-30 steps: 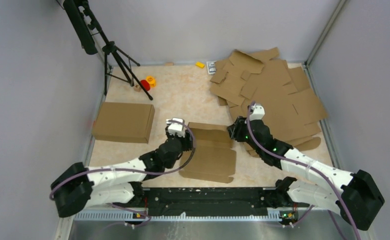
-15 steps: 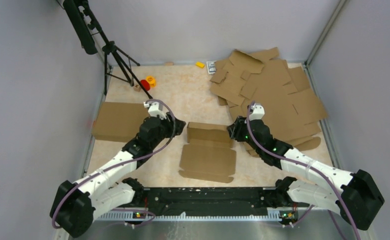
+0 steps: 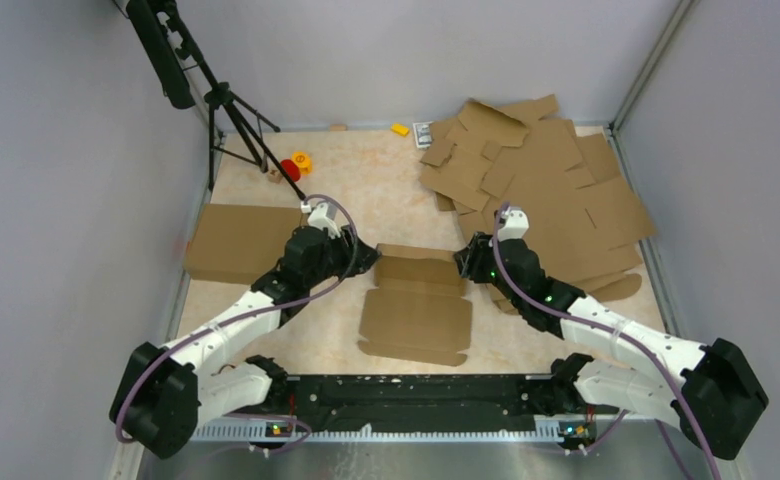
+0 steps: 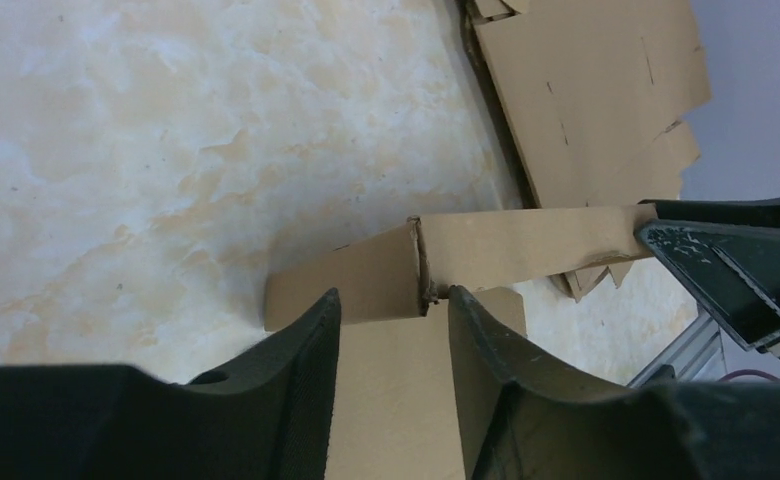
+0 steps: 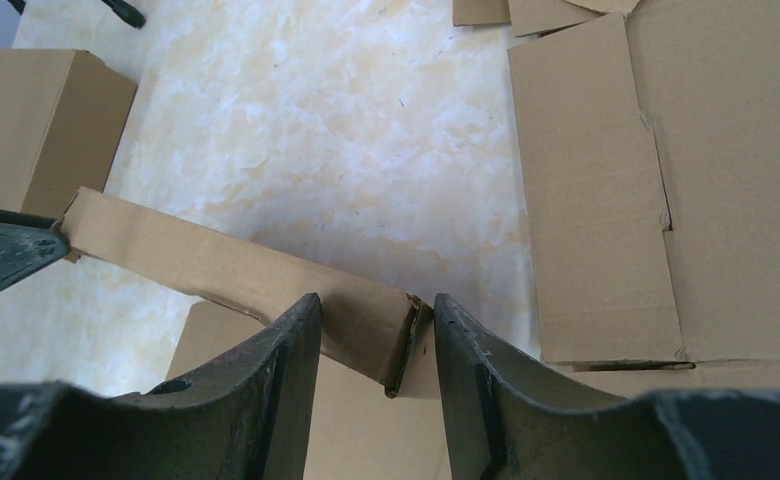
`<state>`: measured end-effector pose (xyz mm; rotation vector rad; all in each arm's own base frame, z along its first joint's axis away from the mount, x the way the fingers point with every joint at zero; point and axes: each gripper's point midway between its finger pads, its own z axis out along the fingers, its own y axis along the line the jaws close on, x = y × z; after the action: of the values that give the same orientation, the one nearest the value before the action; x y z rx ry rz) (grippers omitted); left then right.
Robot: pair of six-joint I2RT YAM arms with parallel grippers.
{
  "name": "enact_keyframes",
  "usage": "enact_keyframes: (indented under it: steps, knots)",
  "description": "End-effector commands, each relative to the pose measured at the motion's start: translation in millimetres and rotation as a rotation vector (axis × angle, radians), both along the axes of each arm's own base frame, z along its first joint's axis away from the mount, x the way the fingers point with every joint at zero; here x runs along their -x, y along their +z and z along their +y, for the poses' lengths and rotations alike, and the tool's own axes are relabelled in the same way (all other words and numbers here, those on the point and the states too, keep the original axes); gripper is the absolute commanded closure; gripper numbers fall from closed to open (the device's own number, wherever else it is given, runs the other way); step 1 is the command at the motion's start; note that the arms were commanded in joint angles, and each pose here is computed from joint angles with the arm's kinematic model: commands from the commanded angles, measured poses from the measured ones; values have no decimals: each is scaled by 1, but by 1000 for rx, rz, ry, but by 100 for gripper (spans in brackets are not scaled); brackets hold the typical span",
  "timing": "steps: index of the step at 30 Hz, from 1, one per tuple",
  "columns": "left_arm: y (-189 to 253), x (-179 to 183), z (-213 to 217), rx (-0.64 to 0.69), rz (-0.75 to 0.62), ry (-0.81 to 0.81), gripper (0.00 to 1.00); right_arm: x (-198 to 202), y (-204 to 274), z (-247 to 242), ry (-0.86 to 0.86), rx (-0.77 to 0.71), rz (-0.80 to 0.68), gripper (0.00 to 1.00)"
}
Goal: Fold the paper box
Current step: Fold the paper box at the center of the board.
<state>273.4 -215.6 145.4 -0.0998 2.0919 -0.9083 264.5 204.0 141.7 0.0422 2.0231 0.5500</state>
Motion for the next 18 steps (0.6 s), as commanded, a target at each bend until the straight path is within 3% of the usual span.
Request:
enact_keyframes:
  steps: [1,6,9,15,18]
  knots:
    - [11,-11,-1,40,-26,-8,58,-1,-3,0,13,27,0,56]
    - [12,-10,2,47,-57,-15,70,-3,5,-2,1,20,-5,55]
    - [17,-8,2,46,-84,-28,70,-3,15,-1,1,17,-4,48]
    - [41,-6,9,49,-139,-18,60,-5,40,-5,-11,-39,-20,39]
    - [51,-11,10,42,-148,-12,51,-6,43,-7,-15,-68,0,47]
